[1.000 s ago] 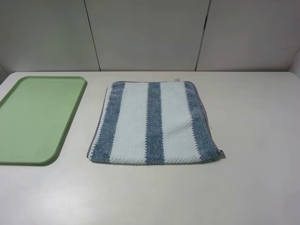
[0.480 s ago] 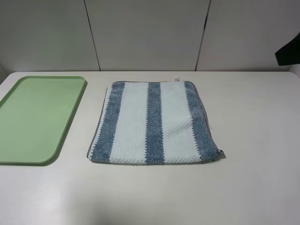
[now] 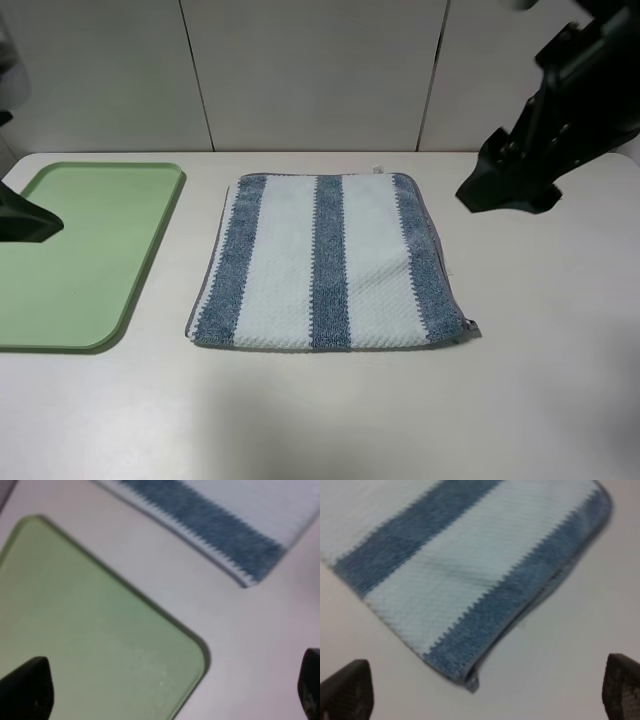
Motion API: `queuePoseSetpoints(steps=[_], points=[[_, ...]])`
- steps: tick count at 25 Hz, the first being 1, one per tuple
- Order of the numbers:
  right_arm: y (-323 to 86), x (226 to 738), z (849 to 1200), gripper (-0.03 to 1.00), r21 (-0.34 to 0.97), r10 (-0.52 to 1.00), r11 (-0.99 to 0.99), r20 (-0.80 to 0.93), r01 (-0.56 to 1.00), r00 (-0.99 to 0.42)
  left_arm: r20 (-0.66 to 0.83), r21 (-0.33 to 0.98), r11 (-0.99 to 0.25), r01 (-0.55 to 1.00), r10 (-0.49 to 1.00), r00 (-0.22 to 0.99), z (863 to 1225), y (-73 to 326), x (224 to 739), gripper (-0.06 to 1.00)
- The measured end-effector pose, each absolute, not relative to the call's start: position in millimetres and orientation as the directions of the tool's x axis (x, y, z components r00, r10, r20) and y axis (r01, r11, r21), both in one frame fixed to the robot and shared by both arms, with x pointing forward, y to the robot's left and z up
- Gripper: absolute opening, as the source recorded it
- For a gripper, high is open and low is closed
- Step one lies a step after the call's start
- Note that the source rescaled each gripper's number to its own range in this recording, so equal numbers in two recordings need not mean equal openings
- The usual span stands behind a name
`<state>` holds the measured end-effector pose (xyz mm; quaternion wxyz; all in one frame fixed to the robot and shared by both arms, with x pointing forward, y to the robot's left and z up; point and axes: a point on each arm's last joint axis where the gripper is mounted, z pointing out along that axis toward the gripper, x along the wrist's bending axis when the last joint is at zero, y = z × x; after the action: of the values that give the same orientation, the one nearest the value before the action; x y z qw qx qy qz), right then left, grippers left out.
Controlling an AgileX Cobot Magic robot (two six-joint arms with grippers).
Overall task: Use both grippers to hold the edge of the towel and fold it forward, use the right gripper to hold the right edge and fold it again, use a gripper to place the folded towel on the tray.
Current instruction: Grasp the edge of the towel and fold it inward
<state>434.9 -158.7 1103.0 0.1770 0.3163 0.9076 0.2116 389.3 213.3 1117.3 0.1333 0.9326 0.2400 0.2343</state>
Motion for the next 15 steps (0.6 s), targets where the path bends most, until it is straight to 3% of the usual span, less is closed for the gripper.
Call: queuePoseSetpoints(steps=[9,15], points=[[-107,436,1059,1.00,0.334,0.351,0.904,-0.222,0.267,-0.910,0.249,0.124,-0.939,0.320,0.342,0.906,1047,202,385,0.98],[-84,439,1033,1.00,0.279,0.198,0.951,-0.219,0.133,-0.955,0.212,0.054,-0.962,0.267,0.273,0.939,1014,198,389,0.97]])
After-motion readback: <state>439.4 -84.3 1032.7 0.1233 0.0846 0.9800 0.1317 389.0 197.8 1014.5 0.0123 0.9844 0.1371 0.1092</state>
